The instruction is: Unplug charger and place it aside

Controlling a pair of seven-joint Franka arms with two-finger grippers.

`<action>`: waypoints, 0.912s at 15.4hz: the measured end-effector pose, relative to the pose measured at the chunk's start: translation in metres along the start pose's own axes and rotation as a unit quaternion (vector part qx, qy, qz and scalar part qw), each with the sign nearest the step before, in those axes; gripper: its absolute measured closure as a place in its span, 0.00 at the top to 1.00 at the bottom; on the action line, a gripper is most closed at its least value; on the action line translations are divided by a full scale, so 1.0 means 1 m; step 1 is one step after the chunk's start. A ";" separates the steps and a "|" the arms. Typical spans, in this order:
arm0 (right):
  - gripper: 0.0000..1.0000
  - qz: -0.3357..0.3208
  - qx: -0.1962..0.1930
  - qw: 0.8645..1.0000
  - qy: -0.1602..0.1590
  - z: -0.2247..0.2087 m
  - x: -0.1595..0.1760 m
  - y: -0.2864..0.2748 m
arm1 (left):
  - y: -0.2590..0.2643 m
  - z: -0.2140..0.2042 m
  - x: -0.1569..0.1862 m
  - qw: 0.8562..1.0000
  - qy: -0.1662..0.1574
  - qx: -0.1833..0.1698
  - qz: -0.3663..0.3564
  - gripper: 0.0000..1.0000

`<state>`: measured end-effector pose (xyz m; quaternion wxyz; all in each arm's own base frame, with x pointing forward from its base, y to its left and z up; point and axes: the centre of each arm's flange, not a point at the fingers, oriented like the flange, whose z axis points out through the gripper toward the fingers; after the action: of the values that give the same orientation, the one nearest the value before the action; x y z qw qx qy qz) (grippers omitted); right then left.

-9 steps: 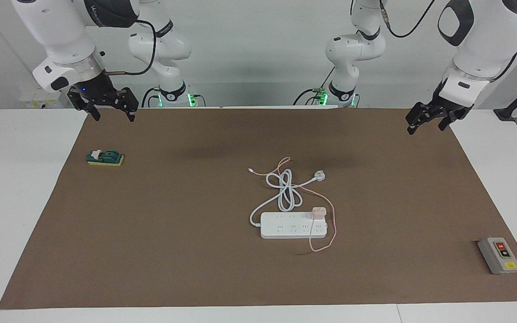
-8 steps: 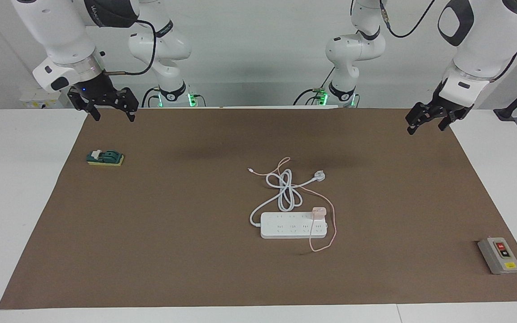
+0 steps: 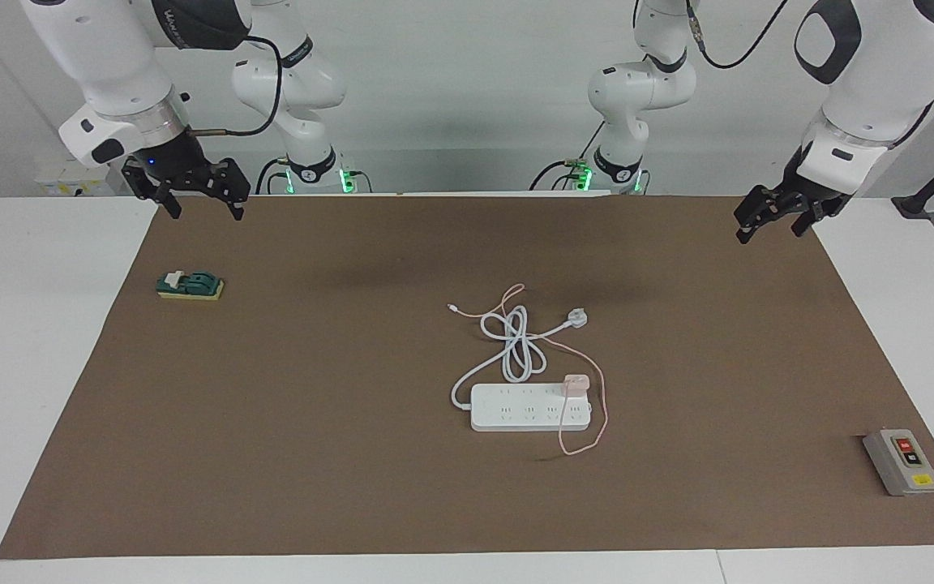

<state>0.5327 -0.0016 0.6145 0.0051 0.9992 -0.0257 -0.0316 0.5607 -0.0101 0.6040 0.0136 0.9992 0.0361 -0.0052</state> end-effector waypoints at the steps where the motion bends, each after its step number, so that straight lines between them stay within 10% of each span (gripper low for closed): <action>1: 1.00 -0.001 0.000 1.000 -0.001 0.000 0.000 -0.001 | 0.000 0.005 0.002 1.000 0.002 -0.003 -0.001 1.00; 8: 1.00 0.006 0.002 1.000 -0.012 0.002 -0.003 -0.003 | 0.053 0.085 0.053 0.997 0.044 -0.059 -0.017 1.00; 14: 1.00 0.239 0.117 0.961 -0.071 0.037 0.015 -0.103 | 0.060 0.112 0.043 0.997 0.031 -0.059 -0.033 1.00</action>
<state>0.5509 0.1002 0.5755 -0.1062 0.9528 -0.2674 -0.0969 0.6071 -0.0696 0.4936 0.0713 0.9946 0.0700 0.0272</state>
